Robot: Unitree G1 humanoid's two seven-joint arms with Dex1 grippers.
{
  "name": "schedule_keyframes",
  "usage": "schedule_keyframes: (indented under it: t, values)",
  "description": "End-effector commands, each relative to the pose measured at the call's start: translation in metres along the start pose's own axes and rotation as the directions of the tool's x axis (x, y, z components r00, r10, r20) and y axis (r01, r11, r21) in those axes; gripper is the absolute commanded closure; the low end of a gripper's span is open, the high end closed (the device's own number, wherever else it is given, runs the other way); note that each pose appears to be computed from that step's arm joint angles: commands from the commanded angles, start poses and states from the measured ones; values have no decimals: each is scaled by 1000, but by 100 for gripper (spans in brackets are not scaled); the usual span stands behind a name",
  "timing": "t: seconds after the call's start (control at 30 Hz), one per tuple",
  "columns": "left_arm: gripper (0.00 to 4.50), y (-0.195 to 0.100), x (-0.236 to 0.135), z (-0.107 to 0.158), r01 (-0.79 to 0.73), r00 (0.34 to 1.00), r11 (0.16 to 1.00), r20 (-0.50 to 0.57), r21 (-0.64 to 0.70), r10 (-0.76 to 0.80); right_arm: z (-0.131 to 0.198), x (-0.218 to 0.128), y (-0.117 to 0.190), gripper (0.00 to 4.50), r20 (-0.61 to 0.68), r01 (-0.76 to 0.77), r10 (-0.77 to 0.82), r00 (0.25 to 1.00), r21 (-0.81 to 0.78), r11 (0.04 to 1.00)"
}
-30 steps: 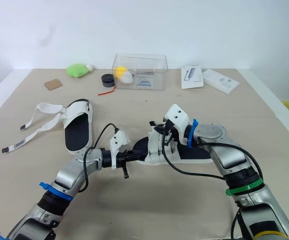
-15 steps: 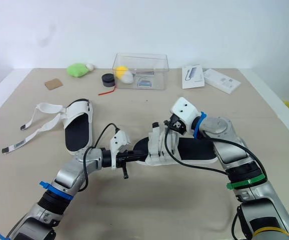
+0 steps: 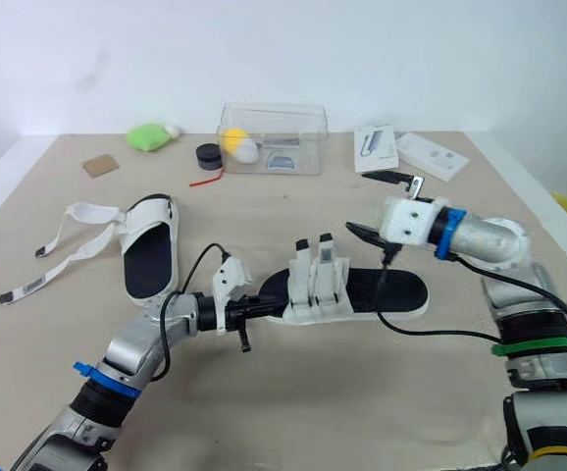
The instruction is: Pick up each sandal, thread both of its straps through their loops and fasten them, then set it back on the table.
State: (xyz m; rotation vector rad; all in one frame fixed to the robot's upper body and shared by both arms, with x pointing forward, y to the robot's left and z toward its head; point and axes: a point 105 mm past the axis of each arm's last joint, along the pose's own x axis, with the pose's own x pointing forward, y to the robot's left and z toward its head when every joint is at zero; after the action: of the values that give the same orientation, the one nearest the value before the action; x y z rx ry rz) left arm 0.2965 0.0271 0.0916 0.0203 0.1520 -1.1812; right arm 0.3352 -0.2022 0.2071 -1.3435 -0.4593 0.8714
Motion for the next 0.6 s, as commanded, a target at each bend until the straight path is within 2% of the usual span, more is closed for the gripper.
schedule_keyframes:
  t: [0.03, 0.1, 0.23, 0.3, 0.37, 0.4, 0.6]
  values:
    - [392, 14, -19, 11, -104, 994, 995, 42, -2, 104, 12, -17, 24, 0, 78, -89, 107, 991, -205, 975]
    - [346, 15, -25, 15, -123, 991, 992, 52, 6, 123, 16, -18, 39, 0, 109, -131, 163, 981, -260, 957]
    - [201, 18, -36, 23, -152, 986, 988, 74, 25, 150, 16, -16, 57, 0, 129, -170, 218, 967, -308, 936]
    - [130, 19, -40, 26, -161, 984, 986, 80, 31, 158, 15, -14, 57, 0, 133, -149, 197, 971, -305, 941]
    - [37, 22, -44, 32, -171, 982, 984, 92, 45, 167, 18, -7, 52, 0, 150, -103, 153, 977, -299, 949]
    - [14, 22, -46, 35, -174, 981, 983, 98, 50, 169, 19, -3, 51, 0, 155, -88, 141, 978, -302, 949]
    - [14, 23, -47, 41, -167, 981, 984, 105, 58, 160, 34, 15, 53, 0, 205, -31, 105, 973, -336, 941]
